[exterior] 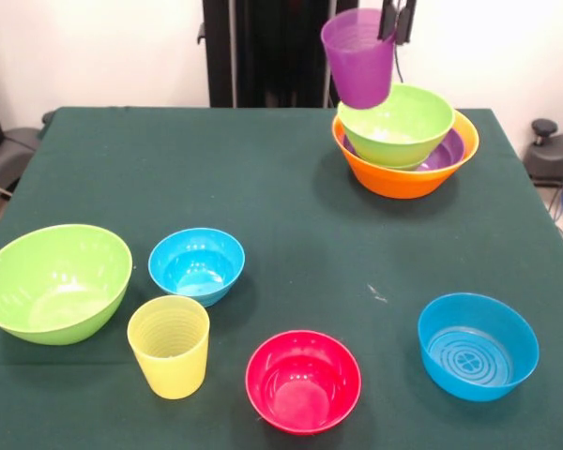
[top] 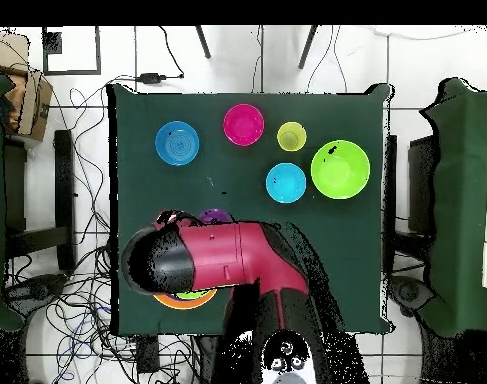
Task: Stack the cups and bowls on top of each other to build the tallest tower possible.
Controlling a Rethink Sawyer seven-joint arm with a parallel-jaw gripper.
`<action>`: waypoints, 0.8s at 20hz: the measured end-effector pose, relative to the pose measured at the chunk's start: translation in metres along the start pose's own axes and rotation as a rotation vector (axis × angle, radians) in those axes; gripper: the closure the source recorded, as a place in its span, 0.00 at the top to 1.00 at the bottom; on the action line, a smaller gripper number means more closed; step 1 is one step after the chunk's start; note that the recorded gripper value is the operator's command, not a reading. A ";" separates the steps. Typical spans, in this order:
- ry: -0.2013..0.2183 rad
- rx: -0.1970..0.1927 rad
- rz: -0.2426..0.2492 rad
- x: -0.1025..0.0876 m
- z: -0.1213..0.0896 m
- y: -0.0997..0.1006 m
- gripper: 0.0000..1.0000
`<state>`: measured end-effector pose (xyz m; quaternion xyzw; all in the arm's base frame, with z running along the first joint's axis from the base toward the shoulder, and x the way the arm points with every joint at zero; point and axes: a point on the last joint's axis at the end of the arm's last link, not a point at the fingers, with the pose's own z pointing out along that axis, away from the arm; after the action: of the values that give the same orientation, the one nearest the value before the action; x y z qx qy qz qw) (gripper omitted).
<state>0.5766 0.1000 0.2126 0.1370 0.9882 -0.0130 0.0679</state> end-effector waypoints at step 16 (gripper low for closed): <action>-0.027 0.018 -0.014 0.060 0.082 0.000 0.00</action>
<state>0.5302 0.1126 0.1234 0.1306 0.9879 -0.0244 0.0796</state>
